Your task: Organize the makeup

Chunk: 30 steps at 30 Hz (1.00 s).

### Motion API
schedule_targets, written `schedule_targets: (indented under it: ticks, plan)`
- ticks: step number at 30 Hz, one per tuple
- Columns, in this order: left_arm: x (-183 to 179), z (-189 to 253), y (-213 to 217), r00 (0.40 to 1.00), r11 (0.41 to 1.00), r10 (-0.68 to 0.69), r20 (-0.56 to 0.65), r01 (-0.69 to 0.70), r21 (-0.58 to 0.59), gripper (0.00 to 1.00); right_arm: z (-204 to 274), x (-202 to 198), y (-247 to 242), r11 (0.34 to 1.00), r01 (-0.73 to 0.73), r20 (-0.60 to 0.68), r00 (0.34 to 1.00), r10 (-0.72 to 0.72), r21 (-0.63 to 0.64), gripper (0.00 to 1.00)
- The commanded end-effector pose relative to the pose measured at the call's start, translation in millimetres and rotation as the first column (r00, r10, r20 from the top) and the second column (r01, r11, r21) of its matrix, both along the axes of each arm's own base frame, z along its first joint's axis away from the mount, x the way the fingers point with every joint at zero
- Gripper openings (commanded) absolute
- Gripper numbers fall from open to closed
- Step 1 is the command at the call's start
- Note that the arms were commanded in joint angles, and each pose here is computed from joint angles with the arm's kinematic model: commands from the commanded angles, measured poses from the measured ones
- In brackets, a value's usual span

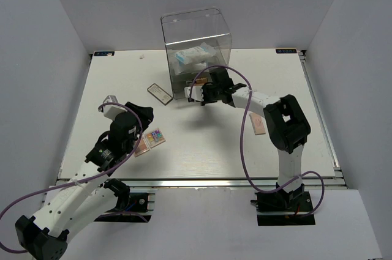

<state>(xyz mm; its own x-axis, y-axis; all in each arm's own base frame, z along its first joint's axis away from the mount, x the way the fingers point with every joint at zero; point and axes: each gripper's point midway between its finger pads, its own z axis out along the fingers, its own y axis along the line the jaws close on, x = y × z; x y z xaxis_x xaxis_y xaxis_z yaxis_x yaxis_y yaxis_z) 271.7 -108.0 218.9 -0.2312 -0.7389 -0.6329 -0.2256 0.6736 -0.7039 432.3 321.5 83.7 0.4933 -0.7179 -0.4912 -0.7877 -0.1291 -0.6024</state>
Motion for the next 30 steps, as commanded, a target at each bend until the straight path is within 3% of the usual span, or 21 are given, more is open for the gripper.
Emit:
schedule_targets:
  ticks: [1,3,8,14,17,24,27,30]
  plan:
    - [2.0,-1.4,1.5,1.000,1.000,0.013,0.002,-0.013,-0.001,0.58,39.3,39.9,10.7,0.993,0.083,0.119,0.989,-0.092,0.080,0.18]
    - [3.0,-4.1,0.3,1.000,1.000,0.009,-0.004,-0.009,0.003,0.59,40.4,46.0,12.3,0.993,0.088,0.127,0.987,-0.097,0.078,0.32]
    - [6.2,-8.2,-5.4,1.000,1.000,-0.006,-0.015,0.006,0.001,0.59,38.6,53.2,16.0,0.993,0.088,0.138,0.986,-0.098,0.078,0.55]
    - [7.6,-12.0,-10.2,1.000,1.000,-0.019,-0.019,0.019,-0.015,0.60,37.9,61.6,16.5,0.991,0.103,0.164,0.980,-0.115,0.080,0.76]
    - [6.9,-15.4,-11.0,0.999,1.000,-0.021,-0.024,0.020,-0.023,0.60,36.0,62.3,16.0,0.991,0.107,0.166,0.979,-0.119,0.078,0.80]
    - [7.4,-18.0,-14.1,0.999,0.999,-0.031,-0.018,0.030,-0.042,0.60,32.4,51.7,11.4,0.992,0.102,0.147,0.983,-0.112,0.075,0.81]
    - [7.3,-19.2,-15.4,0.999,0.998,-0.035,-0.018,0.034,-0.047,0.58,31.3,31.4,12.9,0.995,0.045,0.093,0.994,-0.053,0.085,0.74]
    - [7.3,-19.6,-16.3,0.999,0.998,-0.039,-0.018,0.038,-0.053,0.54,29.3,14.7,9.7,0.996,0.016,0.037,0.999,-0.019,0.086,0.55]
